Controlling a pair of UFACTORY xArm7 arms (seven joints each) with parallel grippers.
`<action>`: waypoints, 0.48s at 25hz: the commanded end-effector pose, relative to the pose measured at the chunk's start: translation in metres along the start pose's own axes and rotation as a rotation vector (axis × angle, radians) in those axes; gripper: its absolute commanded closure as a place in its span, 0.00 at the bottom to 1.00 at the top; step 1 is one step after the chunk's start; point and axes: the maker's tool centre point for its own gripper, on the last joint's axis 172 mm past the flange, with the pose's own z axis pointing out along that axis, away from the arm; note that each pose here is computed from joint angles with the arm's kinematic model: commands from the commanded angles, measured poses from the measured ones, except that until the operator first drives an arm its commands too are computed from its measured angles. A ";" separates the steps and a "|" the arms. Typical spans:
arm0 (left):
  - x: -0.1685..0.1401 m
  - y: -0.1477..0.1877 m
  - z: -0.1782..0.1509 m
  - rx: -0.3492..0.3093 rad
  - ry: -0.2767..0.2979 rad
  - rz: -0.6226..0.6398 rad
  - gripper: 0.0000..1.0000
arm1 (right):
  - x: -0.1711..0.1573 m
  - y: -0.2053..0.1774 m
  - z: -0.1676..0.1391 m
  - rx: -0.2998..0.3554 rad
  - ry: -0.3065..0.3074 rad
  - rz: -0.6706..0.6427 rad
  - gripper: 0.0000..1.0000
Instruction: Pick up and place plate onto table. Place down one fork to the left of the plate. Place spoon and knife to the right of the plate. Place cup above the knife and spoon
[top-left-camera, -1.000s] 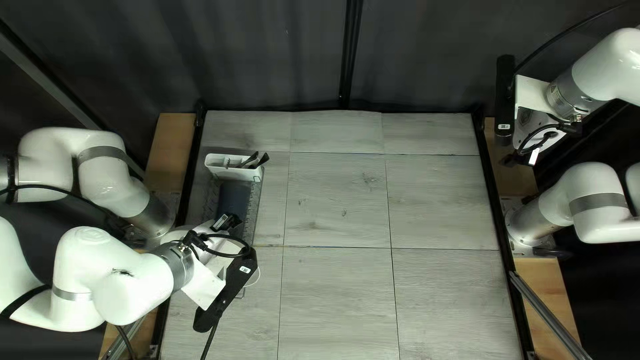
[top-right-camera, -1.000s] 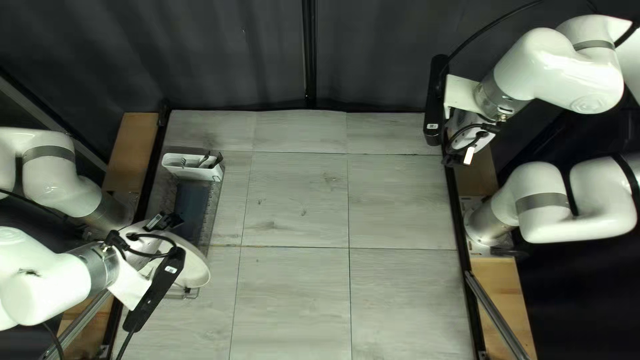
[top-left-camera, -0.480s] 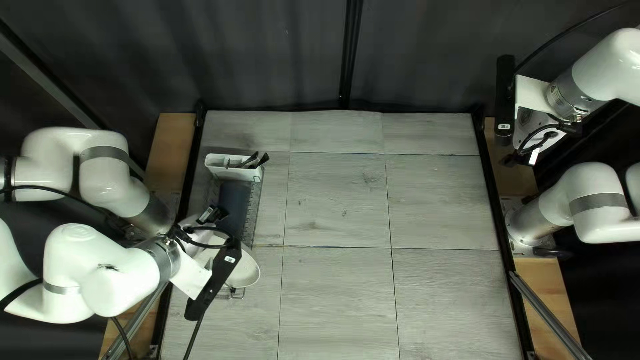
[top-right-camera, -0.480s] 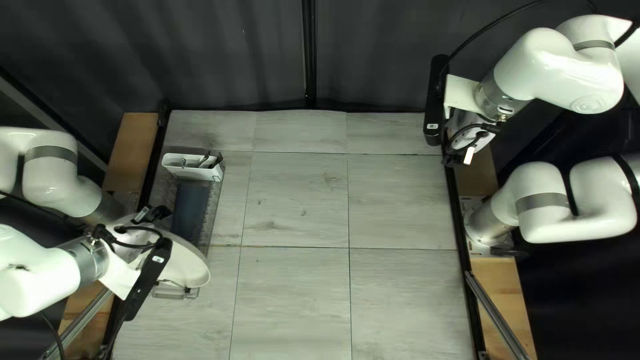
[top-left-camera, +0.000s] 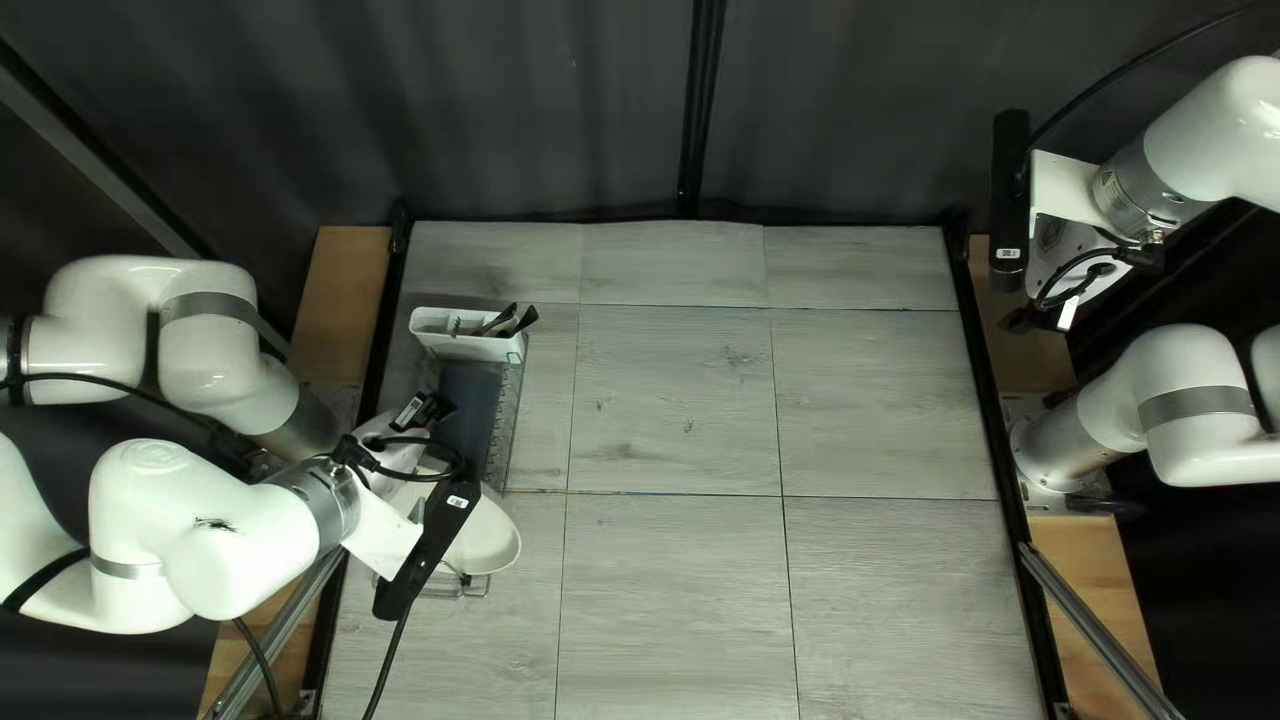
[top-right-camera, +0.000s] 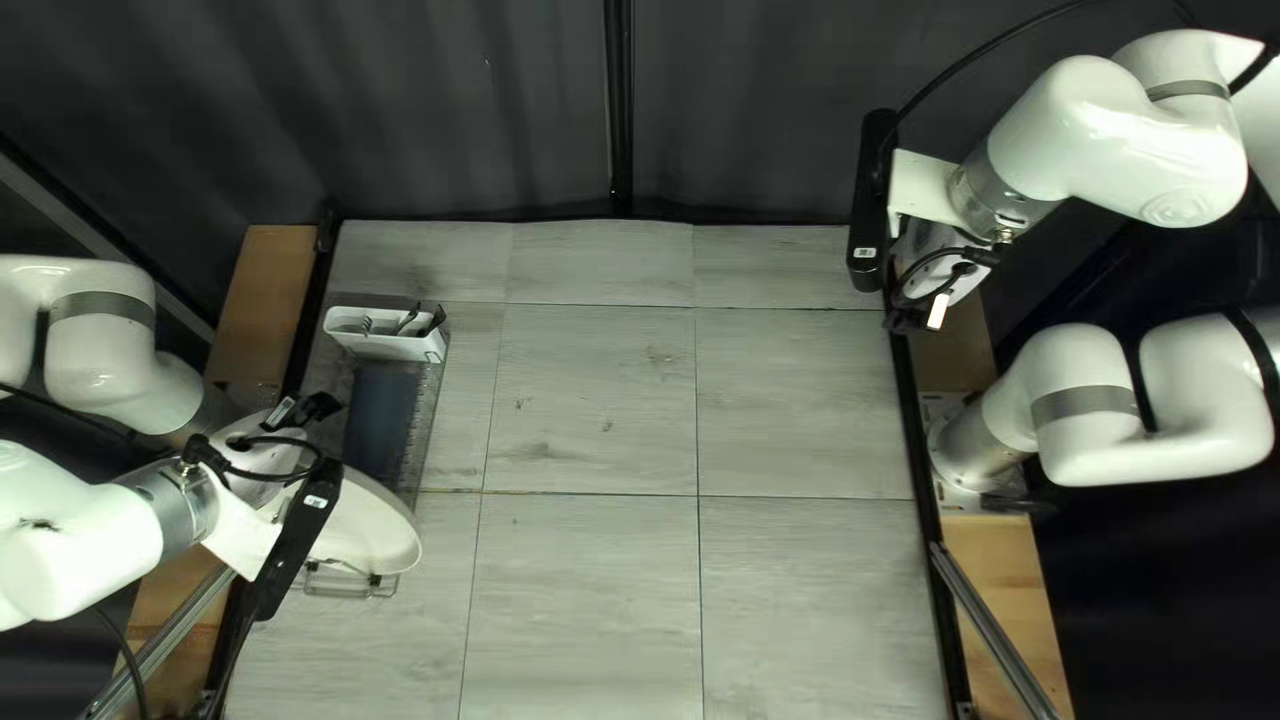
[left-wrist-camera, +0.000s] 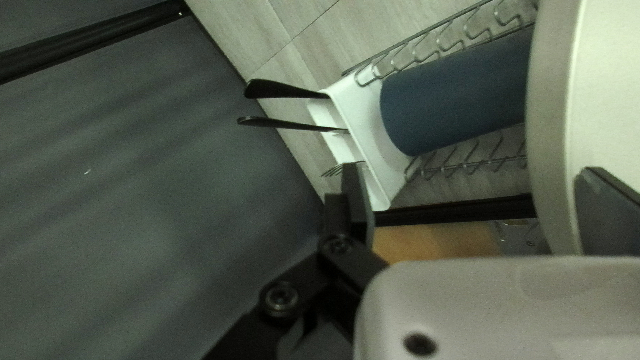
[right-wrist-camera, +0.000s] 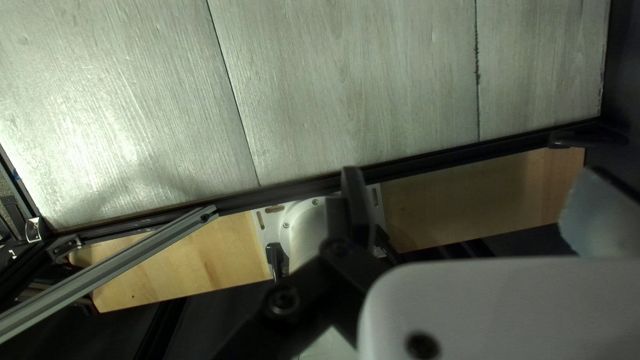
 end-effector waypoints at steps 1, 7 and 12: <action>0.000 -0.007 -0.001 0.019 -0.005 0.011 0.00 | 0.000 0.000 0.000 0.000 0.000 0.000 0.00; 0.002 -0.016 -0.016 0.046 -0.009 0.032 0.00 | 0.000 0.000 0.000 0.000 0.000 0.000 0.00; 0.000 -0.022 -0.025 0.064 -0.015 0.046 0.04 | 0.000 0.000 0.000 0.000 0.000 0.000 0.00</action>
